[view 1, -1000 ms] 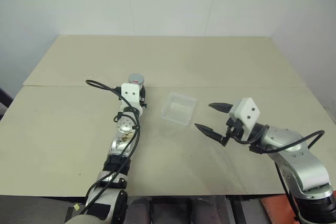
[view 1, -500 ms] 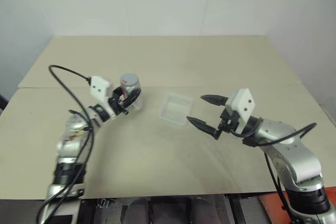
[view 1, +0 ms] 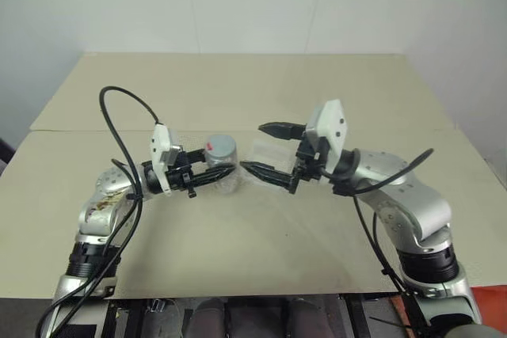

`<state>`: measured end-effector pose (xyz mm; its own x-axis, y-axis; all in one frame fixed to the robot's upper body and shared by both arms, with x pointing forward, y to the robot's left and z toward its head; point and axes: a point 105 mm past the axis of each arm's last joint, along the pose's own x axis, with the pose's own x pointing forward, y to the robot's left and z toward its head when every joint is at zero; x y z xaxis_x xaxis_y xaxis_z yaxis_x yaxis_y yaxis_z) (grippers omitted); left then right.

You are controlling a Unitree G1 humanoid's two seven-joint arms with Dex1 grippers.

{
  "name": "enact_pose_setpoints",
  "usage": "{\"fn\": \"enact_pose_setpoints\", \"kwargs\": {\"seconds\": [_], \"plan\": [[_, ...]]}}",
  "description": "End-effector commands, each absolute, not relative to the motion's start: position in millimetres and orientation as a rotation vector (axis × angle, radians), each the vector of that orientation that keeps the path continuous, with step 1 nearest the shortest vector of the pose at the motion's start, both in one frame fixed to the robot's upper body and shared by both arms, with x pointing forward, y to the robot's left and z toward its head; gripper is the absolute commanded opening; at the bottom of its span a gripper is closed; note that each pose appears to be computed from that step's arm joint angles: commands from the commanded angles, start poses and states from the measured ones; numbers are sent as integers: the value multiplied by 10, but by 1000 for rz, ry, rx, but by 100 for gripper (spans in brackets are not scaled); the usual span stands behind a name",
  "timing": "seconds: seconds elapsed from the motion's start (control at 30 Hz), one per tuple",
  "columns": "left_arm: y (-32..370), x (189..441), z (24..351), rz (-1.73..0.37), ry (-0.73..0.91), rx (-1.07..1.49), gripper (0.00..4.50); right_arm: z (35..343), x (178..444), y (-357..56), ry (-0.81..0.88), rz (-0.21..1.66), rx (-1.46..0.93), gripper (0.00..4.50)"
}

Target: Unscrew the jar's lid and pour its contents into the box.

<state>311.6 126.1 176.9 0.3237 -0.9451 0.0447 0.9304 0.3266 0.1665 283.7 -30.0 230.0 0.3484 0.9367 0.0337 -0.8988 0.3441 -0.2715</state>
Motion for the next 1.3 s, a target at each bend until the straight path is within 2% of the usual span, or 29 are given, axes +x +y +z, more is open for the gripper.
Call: {"fn": "enact_pose_setpoints", "kwargs": {"seconds": [0.03,0.57,1.3], "plan": [[1188,3090,1863,-1273,-196,158,194,2426,2792,-209,-247,1227,-239,450],[1093,3039,1857,-1303,-209,154,194,2443,2959,68,-252,1203,-261,450],[1160,3034,1846,-1286,-208,151,194,2401,3072,-153,-229,1127,-254,450]]}}
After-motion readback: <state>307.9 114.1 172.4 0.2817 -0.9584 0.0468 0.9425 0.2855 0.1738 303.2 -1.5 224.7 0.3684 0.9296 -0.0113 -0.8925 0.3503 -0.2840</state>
